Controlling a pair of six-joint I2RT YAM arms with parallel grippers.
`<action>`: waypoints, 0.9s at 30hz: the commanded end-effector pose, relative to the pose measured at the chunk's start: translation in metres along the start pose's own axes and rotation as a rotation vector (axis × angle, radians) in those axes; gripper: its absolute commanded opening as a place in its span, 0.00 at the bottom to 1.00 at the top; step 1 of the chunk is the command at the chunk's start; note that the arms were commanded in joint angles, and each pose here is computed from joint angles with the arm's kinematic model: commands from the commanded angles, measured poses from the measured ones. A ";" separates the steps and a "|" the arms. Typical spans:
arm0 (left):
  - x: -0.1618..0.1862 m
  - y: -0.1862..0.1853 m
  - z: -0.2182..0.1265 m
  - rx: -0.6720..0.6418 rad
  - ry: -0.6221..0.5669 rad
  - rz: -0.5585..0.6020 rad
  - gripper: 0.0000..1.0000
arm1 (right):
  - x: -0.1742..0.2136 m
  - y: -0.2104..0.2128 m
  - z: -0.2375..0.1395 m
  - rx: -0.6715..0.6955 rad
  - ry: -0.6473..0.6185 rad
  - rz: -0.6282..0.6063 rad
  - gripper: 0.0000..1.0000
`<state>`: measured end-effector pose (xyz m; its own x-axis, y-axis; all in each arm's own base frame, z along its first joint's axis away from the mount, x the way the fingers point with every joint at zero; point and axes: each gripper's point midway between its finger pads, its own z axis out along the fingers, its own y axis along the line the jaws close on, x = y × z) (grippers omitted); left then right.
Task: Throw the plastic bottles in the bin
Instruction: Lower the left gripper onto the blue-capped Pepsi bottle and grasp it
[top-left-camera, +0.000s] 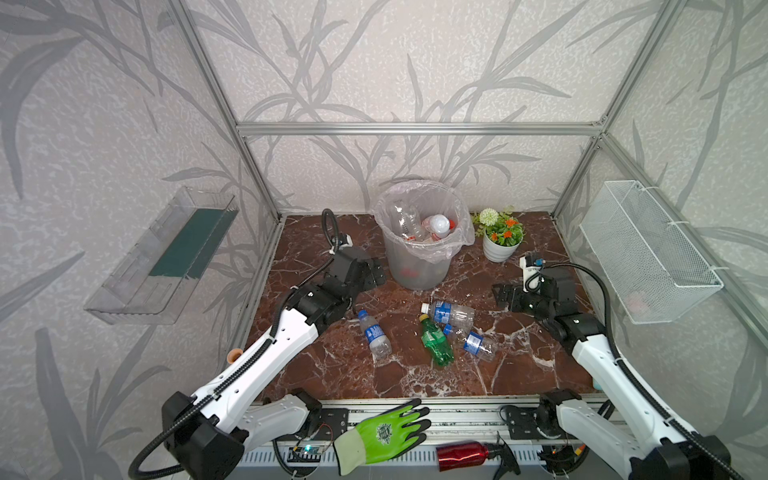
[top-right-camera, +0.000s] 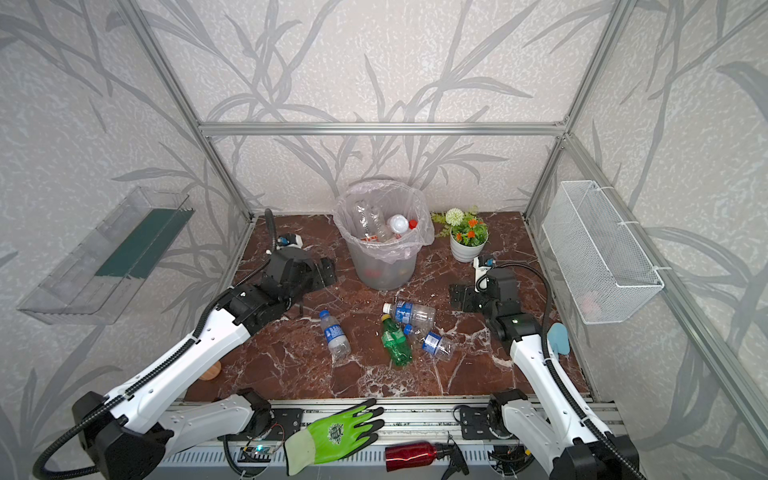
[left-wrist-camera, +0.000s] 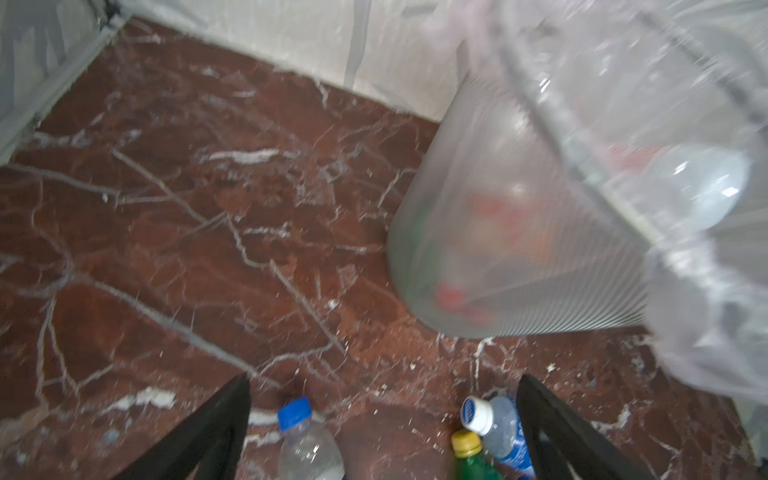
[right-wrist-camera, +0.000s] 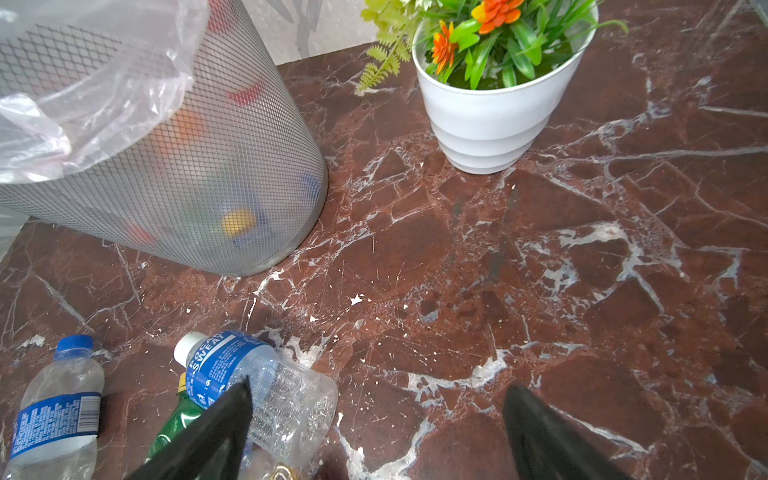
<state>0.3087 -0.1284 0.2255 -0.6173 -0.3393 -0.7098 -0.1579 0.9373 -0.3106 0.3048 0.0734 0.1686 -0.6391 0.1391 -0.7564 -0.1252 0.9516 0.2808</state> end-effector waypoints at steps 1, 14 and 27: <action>0.041 0.022 0.003 -0.086 0.108 -0.074 0.99 | 0.002 0.003 0.005 -0.022 0.000 -0.016 0.94; 0.147 0.045 0.006 -0.190 0.366 -0.070 0.95 | 0.006 -0.008 0.010 0.031 -0.013 0.007 0.95; 0.194 0.041 0.030 -0.193 0.514 -0.054 0.89 | 0.008 -0.010 0.009 0.037 -0.016 0.010 0.95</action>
<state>0.2055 -0.1526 0.0624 -0.8914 -0.3402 -0.2994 -0.3001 0.9382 -0.1725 0.3071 0.0689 0.1531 -0.6417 0.1423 -0.7536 -0.1000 0.9587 0.2662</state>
